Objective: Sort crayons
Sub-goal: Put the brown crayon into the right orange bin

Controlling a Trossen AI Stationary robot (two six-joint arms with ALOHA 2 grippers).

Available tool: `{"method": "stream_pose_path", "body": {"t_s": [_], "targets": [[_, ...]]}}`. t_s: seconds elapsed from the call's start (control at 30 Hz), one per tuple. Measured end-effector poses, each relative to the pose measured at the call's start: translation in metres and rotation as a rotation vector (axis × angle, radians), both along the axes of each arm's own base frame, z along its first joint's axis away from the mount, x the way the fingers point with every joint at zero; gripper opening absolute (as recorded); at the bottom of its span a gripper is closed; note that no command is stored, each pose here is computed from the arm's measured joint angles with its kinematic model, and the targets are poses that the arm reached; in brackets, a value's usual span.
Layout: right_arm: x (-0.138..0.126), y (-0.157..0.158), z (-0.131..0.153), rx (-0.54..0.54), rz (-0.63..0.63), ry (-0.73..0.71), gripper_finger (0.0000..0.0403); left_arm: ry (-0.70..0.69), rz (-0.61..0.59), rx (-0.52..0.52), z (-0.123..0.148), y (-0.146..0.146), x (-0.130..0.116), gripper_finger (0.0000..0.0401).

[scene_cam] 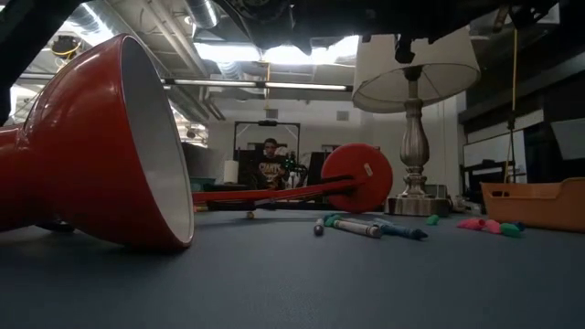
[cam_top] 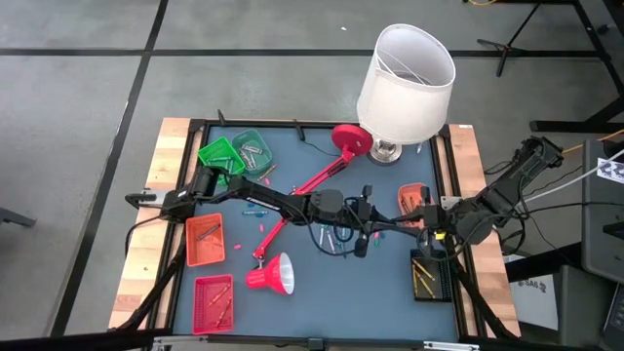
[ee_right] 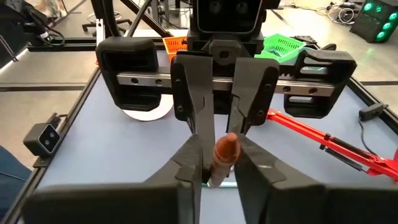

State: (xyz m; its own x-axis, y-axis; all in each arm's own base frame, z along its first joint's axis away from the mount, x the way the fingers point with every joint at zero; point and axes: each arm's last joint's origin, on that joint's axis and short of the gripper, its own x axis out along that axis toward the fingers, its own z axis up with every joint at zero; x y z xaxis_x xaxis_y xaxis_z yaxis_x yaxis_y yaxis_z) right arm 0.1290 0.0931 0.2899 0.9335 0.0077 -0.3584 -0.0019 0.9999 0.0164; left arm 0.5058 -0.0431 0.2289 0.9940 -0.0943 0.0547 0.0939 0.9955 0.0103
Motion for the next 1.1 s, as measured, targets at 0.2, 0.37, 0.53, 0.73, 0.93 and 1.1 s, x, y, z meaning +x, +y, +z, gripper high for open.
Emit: {"method": "stream_pose_path", "body": {"t_s": [0.2, 0.37, 0.53, 0.73, 0.93, 1.1], "targets": [[0.0002, 0.0, 0.0003, -0.004, -0.007, -0.006, 0.0049, 0.003, 0.004, 0.0, -0.0003, 0.0006, 0.0001, 0.0007], [0.0003, -0.0001, 0.0004, -0.005, -0.012, -0.009, 0.0048, 0.004, 0.005, 0.0, -0.0003, 0.0007, 0.0001, 0.0007], [0.0003, -0.0003, 0.0006, -0.006, -0.019, -0.012, 0.0048, 0.004, 0.004, 0.0, -0.0003, 0.0006, 0.0001, 0.0016], [0.0007, -0.0007, 0.0014, -0.006, -0.041, -0.025, 0.0047, 0.003, 0.004, -0.001, -0.0001, 0.0022, 0.0002, 0.0065], [0.0013, -0.0016, 0.0032, -0.011, -0.088, -0.053, 0.0047, 0.008, 0.01, -0.008, -0.0004, 0.0027, 0.0003, 0.0104], [0.001, -0.0043, 0.0045, -0.037, -0.169, -0.082, 0.0035, 0.01, 0.009, -0.008, -0.0008, 0.0026, 0.0003, 0.0117]]}}
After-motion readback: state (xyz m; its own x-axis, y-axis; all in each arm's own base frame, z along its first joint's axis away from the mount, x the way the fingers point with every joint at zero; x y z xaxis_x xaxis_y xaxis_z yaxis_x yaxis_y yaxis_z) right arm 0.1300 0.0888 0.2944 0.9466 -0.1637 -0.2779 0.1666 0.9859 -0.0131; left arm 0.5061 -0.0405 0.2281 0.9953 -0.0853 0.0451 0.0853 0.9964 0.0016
